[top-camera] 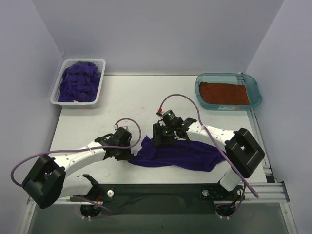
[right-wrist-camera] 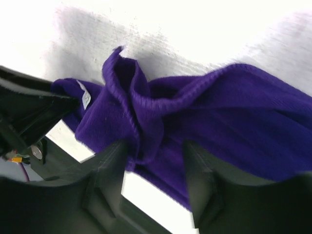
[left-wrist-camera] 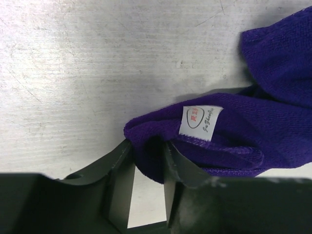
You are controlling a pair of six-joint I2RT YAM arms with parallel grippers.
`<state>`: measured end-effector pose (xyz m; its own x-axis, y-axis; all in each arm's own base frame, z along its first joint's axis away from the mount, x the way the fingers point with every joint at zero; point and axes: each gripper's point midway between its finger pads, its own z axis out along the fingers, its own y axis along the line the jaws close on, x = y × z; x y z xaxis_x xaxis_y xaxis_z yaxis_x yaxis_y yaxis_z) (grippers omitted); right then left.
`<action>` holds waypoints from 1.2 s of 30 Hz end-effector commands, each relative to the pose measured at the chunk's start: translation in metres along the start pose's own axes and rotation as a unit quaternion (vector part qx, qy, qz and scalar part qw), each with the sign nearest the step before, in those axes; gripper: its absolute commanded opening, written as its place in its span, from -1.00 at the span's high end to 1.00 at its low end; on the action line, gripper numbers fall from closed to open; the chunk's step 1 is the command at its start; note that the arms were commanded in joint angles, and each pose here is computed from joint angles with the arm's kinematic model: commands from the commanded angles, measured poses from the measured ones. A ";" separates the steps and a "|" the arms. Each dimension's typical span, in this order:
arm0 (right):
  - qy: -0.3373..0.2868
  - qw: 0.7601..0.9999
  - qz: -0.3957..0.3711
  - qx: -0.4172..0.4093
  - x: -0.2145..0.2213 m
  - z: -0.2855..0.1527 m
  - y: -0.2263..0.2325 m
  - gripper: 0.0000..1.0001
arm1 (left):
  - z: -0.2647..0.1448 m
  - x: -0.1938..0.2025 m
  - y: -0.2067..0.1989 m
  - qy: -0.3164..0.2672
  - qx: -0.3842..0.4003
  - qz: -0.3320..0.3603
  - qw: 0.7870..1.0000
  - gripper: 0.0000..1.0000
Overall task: Fold and stack the towels
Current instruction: Flatten out the crumpled towel
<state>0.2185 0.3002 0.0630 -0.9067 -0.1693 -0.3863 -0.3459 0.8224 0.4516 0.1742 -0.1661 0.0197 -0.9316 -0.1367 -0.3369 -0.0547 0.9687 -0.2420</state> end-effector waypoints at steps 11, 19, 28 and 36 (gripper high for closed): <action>-0.158 0.983 0.096 0.009 -0.115 -0.034 -0.015 1.00 | -0.012 -0.007 0.001 -0.039 0.019 -0.014 0.999 0.51; -0.217 0.969 0.100 0.055 -0.139 -0.075 -0.042 -0.29 | -0.028 -0.021 0.009 -0.089 0.017 -0.050 0.995 0.28; -0.141 0.981 0.034 0.129 -0.049 -0.096 -0.084 -0.27 | -0.057 -0.058 0.004 -0.172 0.041 -0.063 0.982 -0.50; -0.058 0.986 0.046 0.150 0.035 -0.094 -0.112 -0.25 | -0.052 -0.068 -0.054 -0.148 0.097 0.107 0.978 -0.50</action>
<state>0.2233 0.1661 0.0812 -0.8723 -0.0019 -0.4890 -0.1555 0.9492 0.2736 0.2028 -0.1742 0.0808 -0.8195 -0.1213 -0.5601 0.0760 0.9457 -0.3160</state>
